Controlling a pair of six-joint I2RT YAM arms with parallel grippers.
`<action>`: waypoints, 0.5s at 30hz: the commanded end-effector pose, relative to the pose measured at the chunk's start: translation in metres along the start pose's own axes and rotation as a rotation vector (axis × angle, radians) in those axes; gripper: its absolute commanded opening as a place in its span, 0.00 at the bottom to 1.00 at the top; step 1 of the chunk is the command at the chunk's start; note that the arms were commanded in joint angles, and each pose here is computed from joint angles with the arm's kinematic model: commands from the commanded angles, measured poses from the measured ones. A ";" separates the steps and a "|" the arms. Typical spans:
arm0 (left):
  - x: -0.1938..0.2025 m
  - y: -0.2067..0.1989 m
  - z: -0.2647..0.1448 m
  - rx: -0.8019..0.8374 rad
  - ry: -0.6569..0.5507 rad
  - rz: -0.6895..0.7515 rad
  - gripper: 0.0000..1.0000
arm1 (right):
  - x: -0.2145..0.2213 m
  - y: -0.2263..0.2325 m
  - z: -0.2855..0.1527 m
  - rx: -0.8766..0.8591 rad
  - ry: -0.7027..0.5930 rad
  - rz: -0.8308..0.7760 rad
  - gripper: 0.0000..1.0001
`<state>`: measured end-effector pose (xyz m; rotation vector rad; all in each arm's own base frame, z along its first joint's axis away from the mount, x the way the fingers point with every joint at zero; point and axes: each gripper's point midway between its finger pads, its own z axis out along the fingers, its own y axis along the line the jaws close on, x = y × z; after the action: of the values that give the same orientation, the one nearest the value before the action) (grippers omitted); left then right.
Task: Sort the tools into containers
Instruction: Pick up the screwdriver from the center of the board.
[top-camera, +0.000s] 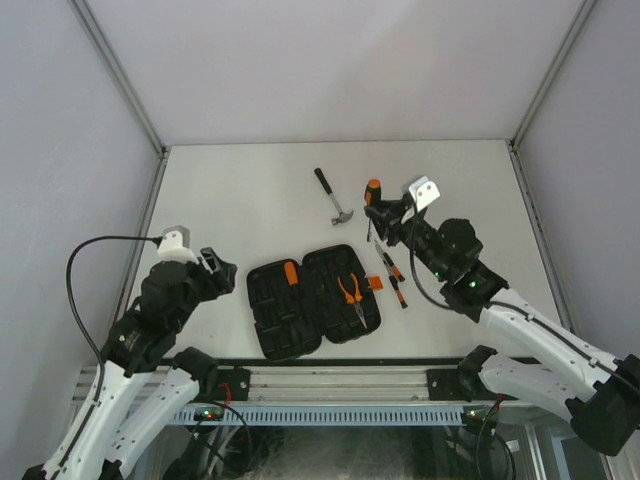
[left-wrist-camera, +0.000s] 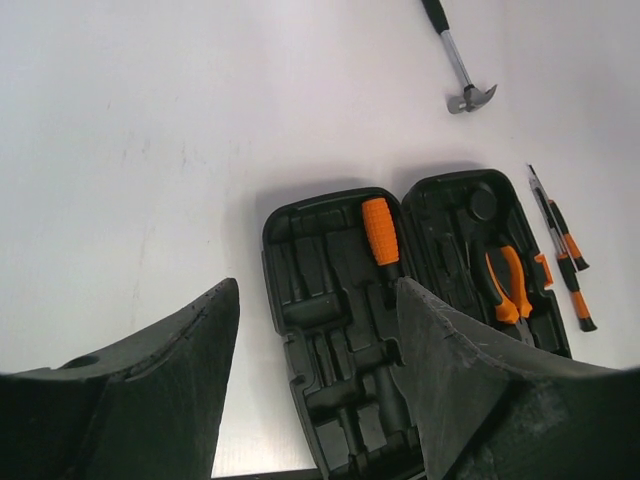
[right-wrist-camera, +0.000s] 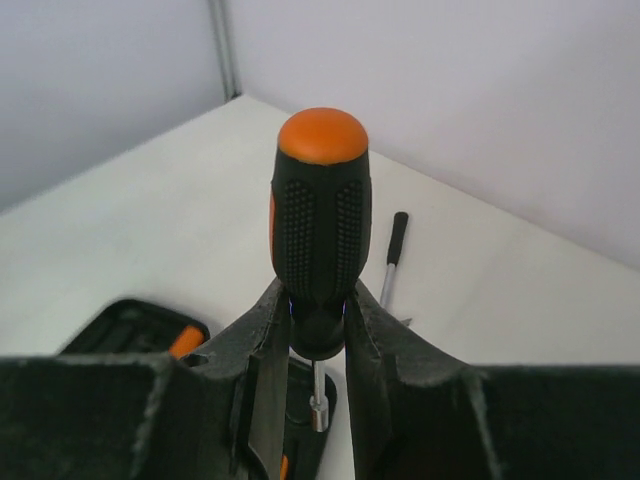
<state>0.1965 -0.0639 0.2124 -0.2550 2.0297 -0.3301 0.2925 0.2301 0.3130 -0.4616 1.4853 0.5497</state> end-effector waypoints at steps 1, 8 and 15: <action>-0.009 -0.013 0.000 0.056 -0.021 -0.001 0.69 | -0.025 0.039 -0.017 -0.161 -0.156 -0.258 0.00; -0.016 -0.040 -0.005 0.181 0.003 0.002 0.69 | 0.018 0.079 -0.031 -0.344 -0.039 -0.444 0.00; -0.014 -0.073 -0.013 0.327 0.032 -0.032 0.69 | 0.065 0.108 -0.039 -0.475 0.053 -0.669 0.00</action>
<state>0.1958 -0.1006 0.2164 -0.1412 2.0647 -0.5167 0.2045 0.2885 0.2640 -1.1381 1.2329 0.4475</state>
